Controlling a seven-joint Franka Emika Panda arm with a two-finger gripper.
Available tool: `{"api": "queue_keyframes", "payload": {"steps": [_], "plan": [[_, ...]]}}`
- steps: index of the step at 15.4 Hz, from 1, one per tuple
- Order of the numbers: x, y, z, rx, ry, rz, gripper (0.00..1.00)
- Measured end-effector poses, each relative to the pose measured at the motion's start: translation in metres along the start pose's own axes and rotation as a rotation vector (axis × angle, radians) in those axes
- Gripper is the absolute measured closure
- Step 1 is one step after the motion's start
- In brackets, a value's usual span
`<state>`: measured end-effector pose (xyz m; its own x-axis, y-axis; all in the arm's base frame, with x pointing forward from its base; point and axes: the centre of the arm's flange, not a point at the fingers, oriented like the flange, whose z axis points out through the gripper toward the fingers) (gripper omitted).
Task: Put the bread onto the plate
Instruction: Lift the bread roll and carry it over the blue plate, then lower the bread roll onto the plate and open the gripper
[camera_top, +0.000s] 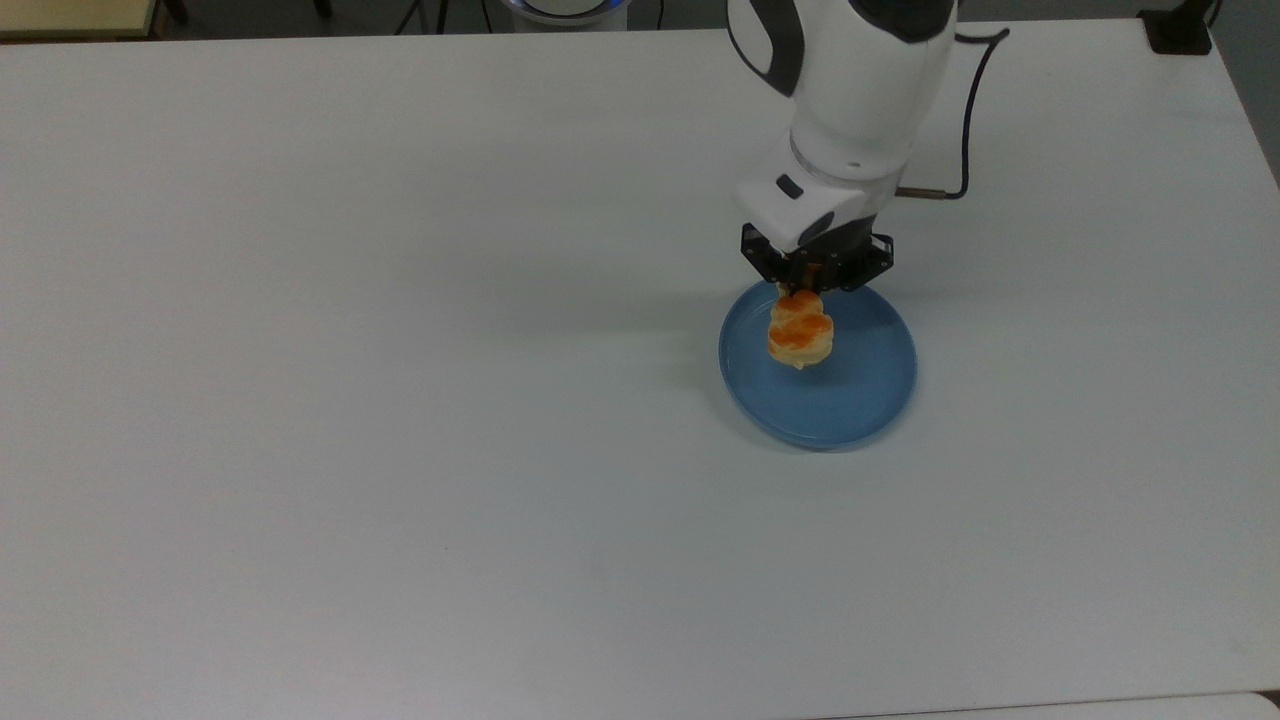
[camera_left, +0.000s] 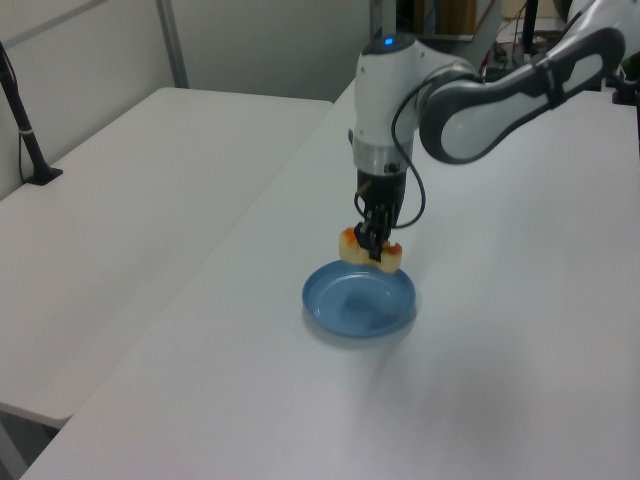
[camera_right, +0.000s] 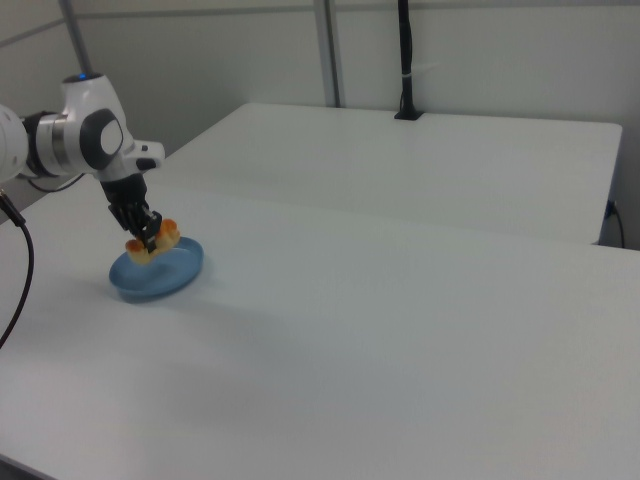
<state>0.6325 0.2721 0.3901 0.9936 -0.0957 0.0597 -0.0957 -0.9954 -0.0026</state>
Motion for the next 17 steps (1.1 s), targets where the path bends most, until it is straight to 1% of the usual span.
{"api": "queue_keyframes", "payload": {"steps": [2,5,8,9,10,11,13,14,15,17], "plan": [[0.000,-0.008,0.016,-0.005,-0.008,0.004,0.86],[0.007,-0.010,0.026,-0.008,-0.003,0.008,0.87],[0.011,-0.011,0.037,-0.009,0.008,0.007,0.84],[0.011,-0.011,0.043,-0.022,0.008,0.000,0.71],[0.011,-0.012,0.046,-0.036,0.013,-0.010,0.61],[0.010,-0.013,0.048,-0.049,0.019,-0.014,0.53],[0.009,-0.016,0.051,-0.068,0.027,-0.007,0.32],[0.008,-0.017,0.052,-0.072,0.029,-0.008,0.24],[0.007,-0.018,0.052,-0.075,0.031,-0.006,0.23],[0.007,-0.018,0.052,-0.075,0.032,-0.002,0.18]]}}
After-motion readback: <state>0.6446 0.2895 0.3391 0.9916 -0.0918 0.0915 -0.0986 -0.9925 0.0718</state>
